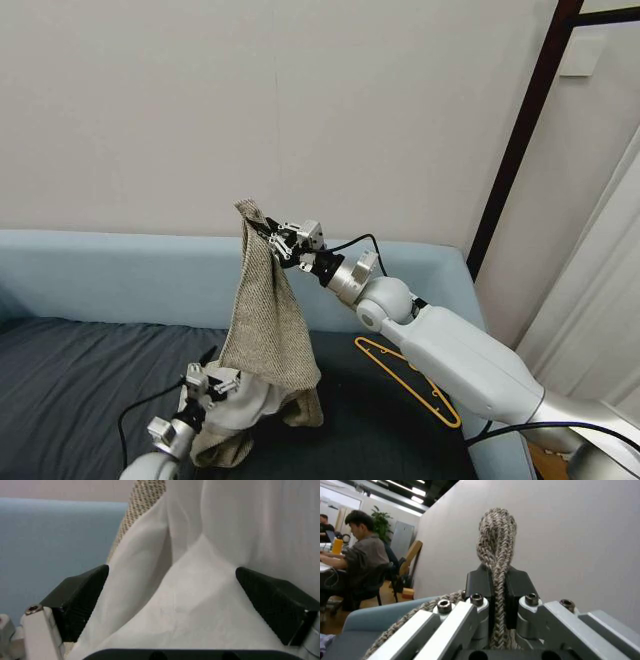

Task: Pick up the clothes from the sofa and hang them on the clothes hanger.

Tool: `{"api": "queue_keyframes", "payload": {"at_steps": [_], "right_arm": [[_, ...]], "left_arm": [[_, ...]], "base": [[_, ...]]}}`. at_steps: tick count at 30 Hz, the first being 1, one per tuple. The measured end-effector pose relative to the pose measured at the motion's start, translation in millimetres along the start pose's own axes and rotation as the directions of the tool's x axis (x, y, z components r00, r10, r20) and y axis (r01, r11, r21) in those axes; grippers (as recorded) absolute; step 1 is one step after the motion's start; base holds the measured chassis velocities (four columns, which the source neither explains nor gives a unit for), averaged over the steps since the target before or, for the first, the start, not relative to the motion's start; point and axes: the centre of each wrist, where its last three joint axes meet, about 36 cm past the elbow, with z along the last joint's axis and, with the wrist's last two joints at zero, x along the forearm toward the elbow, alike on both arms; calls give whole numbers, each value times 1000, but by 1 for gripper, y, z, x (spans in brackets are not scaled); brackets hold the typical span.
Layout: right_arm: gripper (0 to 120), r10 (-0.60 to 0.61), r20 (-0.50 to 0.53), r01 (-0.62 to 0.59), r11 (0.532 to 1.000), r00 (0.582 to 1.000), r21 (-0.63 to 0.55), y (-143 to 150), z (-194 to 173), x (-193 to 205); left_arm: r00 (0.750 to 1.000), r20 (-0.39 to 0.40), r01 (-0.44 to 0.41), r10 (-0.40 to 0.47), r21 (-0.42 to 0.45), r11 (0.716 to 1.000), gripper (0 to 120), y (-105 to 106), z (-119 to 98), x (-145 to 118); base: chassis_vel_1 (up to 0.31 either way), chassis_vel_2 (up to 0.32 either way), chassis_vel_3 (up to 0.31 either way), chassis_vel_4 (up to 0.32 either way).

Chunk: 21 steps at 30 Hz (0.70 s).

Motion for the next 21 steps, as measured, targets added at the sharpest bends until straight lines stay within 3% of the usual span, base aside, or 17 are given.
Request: {"api": "queue_keyframes", "payload": {"at_steps": [10, 13, 17, 19, 21], "right_arm": [[4, 27, 8, -27, 1000, 1000, 14, -5, -4, -5], [4, 38, 3, -38, 999, 999, 18, -8, -3, -3], [4, 66, -20, -65, 997, 998, 33, -16, 4, 6], [4, 90, -41, -88, 995, 995, 41, -23, 12, 17], [4, 93, -44, -91, 995, 995, 41, -23, 13, 19]], "left_arm": [[1000, 7, 8, -8, 43, 999, 100, -40, 12, -7], [1000, 7, 8, -8, 41, 999, 100, -41, 12, -3], [1000, 1, 9, -9, 14, 1000, 100, -23, 7, 15], [1000, -2, -8, 8, -10, 1000, 100, 8, -4, 40], [1000, -4, -14, 14, -16, 1000, 100, 15, -8, 45]], "base": [[0, 0, 0, 0], [0, 0, 0, 0], [0, 0, 0, 0], [0, 0, 0, 0], [0, 0, 0, 0]]}}
